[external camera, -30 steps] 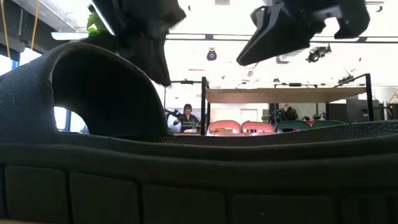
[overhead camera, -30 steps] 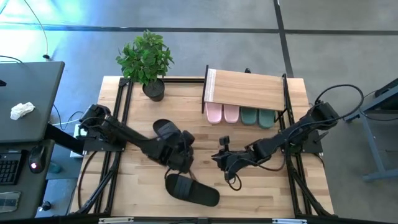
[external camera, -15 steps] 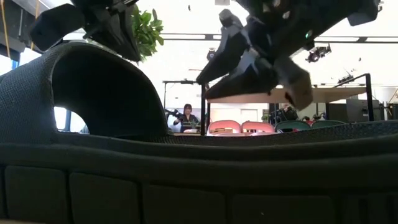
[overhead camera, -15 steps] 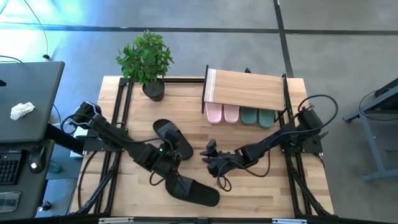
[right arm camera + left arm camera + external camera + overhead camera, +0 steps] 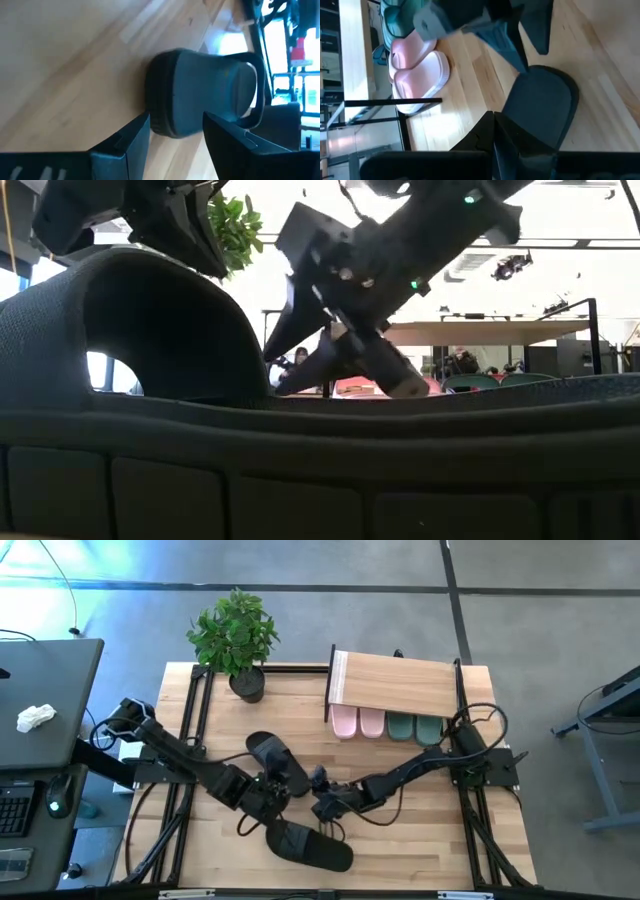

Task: Pick and place slides into the shelf
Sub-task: Put the top black slide on the shelf

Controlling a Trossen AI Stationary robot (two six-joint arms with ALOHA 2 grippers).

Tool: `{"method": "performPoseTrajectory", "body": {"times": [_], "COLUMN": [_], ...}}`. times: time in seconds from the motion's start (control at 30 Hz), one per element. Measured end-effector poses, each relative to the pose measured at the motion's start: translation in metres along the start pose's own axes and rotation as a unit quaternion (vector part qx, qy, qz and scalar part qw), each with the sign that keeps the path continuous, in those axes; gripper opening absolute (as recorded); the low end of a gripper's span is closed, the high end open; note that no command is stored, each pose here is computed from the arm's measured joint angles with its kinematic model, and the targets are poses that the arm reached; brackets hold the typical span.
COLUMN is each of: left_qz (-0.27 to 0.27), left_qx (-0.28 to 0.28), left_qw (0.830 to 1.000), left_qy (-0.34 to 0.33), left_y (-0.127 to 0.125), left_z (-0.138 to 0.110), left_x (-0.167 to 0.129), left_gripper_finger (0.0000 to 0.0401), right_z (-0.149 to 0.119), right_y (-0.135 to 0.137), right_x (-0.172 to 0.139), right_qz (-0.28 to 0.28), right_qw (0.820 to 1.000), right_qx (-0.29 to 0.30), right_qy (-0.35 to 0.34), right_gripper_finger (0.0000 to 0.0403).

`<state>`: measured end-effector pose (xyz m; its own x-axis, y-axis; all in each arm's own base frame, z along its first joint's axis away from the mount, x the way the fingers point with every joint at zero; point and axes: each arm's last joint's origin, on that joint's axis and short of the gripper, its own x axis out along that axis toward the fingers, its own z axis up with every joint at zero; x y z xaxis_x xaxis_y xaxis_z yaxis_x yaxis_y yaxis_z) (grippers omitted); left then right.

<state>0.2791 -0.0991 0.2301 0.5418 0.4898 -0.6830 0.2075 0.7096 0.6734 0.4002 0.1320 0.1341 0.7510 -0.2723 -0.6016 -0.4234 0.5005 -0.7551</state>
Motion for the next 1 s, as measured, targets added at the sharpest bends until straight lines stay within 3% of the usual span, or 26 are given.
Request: {"method": "performPoseTrajectory", "body": {"times": [0.27, 0.7, 1.0], "left_qz": [-0.001, 0.000, 0.006], "left_qx": [0.006, 0.005, 0.004], "left_qw": [1.000, 1.000, 1.000], "left_qy": [0.006, 0.001, 0.000], "left_y": [0.000, 0.000, 0.001], "left_z": [-0.002, 0.000, 0.000], "left_x": [0.000, 0.000, 0.000], "left_gripper_finger": [0.0001, 0.0001, 0.0001], "right_z": [0.000, 0.002, 0.001], "right_y": [-0.002, 0.001, -0.001], "right_x": [0.021, 0.030, 0.031], "right_qz": [0.037, 0.011, 0.009], "right_qw": [0.999, 0.999, 1.000], "right_qx": [-0.025, -0.014, 0.008], "right_qy": [0.023, 0.031, 0.027], "right_gripper_finger": [0.0174, 0.0173, 0.0110]}}
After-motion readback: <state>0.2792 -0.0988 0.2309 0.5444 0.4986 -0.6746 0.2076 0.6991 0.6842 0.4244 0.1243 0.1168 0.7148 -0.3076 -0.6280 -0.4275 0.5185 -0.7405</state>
